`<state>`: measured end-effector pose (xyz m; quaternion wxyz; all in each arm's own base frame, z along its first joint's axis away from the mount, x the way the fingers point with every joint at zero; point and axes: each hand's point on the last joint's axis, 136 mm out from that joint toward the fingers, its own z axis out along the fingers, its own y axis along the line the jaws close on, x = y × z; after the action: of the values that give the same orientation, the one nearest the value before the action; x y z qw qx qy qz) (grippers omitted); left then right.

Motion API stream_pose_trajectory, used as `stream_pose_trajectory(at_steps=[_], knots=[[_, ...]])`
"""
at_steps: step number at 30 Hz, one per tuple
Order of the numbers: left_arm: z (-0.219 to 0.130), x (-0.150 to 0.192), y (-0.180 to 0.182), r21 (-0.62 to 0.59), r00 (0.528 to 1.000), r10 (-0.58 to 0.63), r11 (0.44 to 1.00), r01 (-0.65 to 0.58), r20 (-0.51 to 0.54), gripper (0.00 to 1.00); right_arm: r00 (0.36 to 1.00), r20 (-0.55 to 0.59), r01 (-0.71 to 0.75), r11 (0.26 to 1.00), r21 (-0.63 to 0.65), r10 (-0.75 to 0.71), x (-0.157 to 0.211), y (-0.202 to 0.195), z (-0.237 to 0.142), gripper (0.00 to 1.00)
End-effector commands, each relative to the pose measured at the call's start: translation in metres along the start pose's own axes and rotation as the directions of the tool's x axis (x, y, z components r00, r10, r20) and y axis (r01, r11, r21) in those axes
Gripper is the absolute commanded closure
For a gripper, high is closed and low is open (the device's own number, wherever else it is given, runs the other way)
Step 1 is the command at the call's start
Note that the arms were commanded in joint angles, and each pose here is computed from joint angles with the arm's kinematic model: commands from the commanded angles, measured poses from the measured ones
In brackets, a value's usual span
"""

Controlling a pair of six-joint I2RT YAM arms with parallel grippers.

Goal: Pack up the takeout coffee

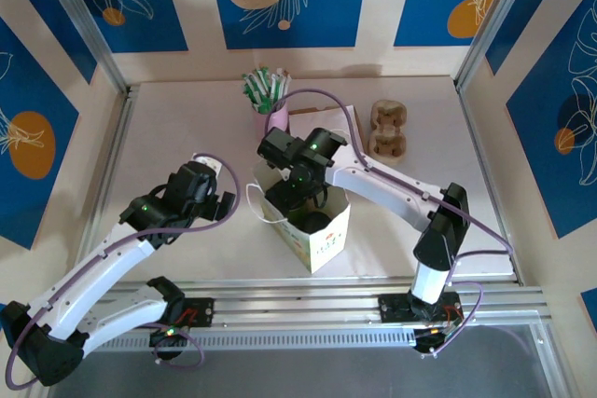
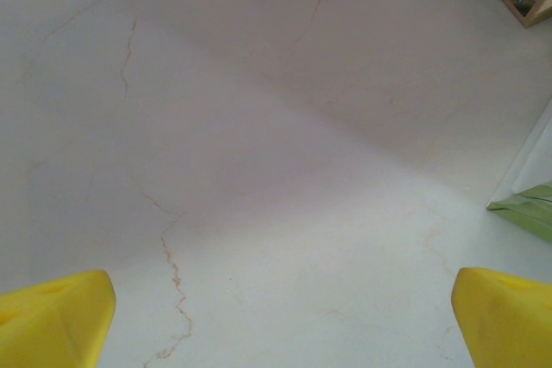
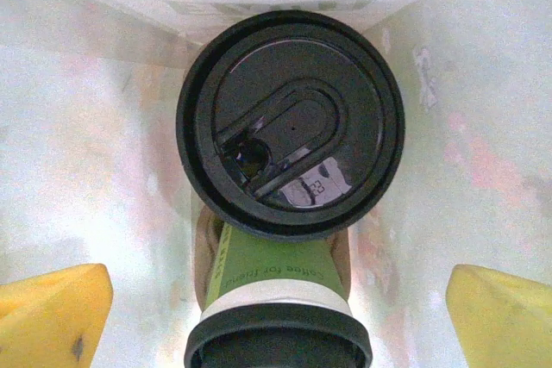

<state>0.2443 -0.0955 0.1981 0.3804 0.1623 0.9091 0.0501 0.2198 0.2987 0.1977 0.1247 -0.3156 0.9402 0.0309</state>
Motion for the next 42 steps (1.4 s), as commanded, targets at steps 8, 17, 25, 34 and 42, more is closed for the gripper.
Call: stream_pose_trajectory(at_steps=[8,17,25,34,42], knots=[[0.003,0.003,0.004,-0.019,1.0,-0.005,1.0,0.005,-0.008,0.0,0.989,0.143,0.038,0.998,-0.041,-0.031,-0.01,0.002,-0.066,0.01],[0.004,0.003,0.005,-0.021,1.0,-0.004,1.0,0.003,-0.01,0.0,0.969,0.245,0.049,0.997,-0.066,-0.031,-0.016,0.002,-0.105,0.01],[0.003,0.003,0.005,-0.021,1.0,-0.004,1.0,0.004,-0.009,0.0,0.935,0.354,0.053,0.996,-0.078,-0.021,-0.019,-0.005,-0.143,0.01],[0.003,0.003,0.006,-0.025,1.0,-0.006,1.0,0.006,-0.007,0.0,0.86,0.507,-0.021,0.996,-0.088,0.062,-0.018,-0.031,-0.179,0.01],[0.001,0.002,0.007,-0.031,1.0,-0.014,0.999,0.014,0.002,0.0,0.799,0.566,-0.09,0.97,-0.225,0.205,-0.007,-0.052,-0.192,0.01]])
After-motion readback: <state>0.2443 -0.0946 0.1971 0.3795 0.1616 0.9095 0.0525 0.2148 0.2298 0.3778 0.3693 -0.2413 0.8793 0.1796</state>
